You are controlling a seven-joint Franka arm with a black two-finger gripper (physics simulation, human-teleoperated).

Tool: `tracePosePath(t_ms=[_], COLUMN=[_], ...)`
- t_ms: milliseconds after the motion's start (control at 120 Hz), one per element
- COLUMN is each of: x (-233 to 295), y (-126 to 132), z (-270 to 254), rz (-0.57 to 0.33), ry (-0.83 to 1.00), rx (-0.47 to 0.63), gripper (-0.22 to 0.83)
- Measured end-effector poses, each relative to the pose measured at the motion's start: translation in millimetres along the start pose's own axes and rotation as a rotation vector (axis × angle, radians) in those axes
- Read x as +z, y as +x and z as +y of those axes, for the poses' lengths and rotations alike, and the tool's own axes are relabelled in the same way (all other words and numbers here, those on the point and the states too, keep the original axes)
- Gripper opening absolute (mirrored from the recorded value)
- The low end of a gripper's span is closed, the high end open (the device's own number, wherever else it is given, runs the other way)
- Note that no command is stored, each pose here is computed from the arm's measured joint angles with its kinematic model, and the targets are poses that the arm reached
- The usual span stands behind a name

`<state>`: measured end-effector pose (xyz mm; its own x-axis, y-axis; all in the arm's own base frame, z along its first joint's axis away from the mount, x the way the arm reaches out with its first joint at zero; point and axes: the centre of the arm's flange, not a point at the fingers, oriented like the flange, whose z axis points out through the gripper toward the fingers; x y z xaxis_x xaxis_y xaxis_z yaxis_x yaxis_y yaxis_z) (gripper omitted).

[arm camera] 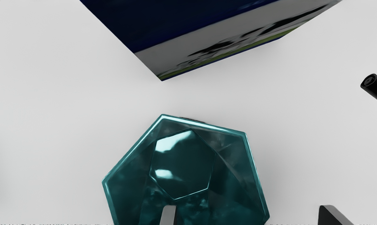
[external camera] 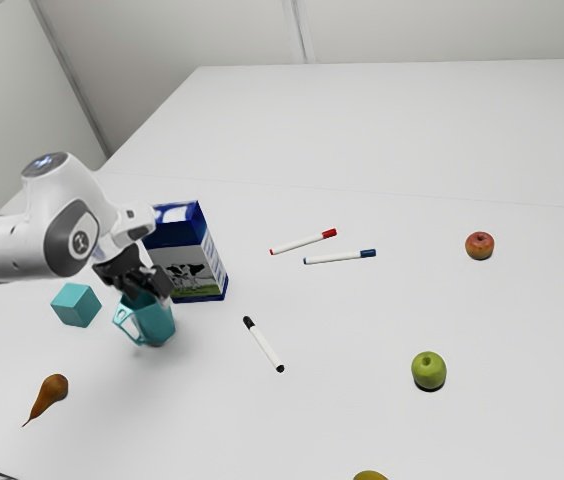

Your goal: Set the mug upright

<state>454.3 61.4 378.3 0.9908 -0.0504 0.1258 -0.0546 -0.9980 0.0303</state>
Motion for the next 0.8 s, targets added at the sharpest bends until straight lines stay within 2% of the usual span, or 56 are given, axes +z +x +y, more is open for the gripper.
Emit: tracePosePath(t_ms=[117,233,342,467,608,800], x=[-34,-78,-138,-187,-212,-234], y=[0,16,45,74,115,153], z=[3,5,14,22,17,8], rz=[0.026,0.046,0.077,0.072,0.041,0.016], ry=[0.004,0.002,-0.002,-0.011,-0.013,0.012], rx=[-0.002,0.001,0.025,0.051,0.060,0.064], gripper=[0.54,0.57,0.59,0.60,0.61,0.61])
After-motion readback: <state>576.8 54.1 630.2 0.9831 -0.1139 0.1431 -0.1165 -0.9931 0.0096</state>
